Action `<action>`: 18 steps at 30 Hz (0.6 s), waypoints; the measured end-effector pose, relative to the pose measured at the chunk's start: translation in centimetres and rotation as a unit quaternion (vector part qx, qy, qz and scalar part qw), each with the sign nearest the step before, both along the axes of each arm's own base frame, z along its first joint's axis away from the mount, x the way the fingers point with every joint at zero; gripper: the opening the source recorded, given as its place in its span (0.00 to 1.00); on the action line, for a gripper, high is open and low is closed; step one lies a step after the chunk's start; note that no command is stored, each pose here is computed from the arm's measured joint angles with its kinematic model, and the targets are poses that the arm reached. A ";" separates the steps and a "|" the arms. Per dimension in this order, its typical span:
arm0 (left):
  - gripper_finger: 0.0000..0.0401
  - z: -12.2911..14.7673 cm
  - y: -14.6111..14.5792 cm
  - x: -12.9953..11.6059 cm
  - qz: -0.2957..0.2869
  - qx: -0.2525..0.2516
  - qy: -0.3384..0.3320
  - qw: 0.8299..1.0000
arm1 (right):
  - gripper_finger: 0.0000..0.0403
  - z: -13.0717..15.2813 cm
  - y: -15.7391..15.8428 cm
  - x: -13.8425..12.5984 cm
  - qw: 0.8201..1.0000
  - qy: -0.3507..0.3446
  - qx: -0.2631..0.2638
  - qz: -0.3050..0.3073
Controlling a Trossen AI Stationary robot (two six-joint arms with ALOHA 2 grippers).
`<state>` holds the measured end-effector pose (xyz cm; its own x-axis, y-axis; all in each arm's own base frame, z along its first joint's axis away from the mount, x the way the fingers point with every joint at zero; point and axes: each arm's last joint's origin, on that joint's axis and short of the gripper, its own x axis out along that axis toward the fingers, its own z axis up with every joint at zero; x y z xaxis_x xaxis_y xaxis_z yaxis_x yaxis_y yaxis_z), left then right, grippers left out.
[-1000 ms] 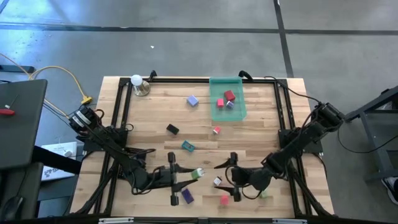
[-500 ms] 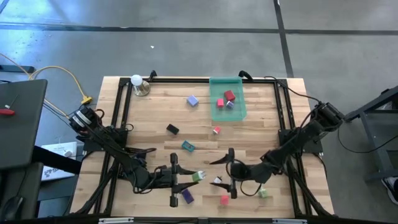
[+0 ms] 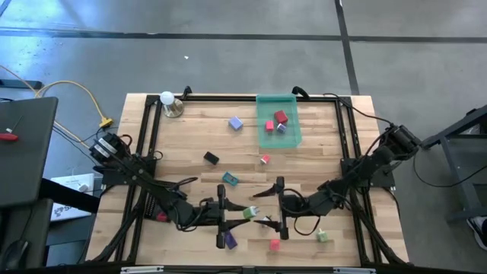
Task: Pick & Place Office items
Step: Put the top green charger adapter into the green bin
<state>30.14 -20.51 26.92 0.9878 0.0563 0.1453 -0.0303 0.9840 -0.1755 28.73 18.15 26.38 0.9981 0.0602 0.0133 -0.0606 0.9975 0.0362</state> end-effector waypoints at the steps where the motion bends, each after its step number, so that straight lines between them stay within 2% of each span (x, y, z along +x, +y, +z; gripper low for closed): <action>1: 0.29 0.0 0.0 0.1 -0.002 -0.001 0.000 1.000 | 0.84 -0.1 0.0 0.1 1.000 0.001 0.003 0.007; 10: 0.29 -0.9 -0.1 0.4 -0.004 0.001 0.013 1.000 | 0.83 -0.4 -0.2 0.4 1.000 0.006 -0.008 0.021; 18: 0.29 -1.0 0.3 0.7 0.003 0.007 0.018 1.000 | 0.77 -0.4 -0.2 0.5 0.999 0.004 -0.016 0.045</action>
<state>30.83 -20.23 25.92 0.9921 0.0600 0.1105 -0.0417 0.9861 -0.1611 29.25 17.96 25.94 0.9887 0.1499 0.0013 -0.1499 0.9887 0.0062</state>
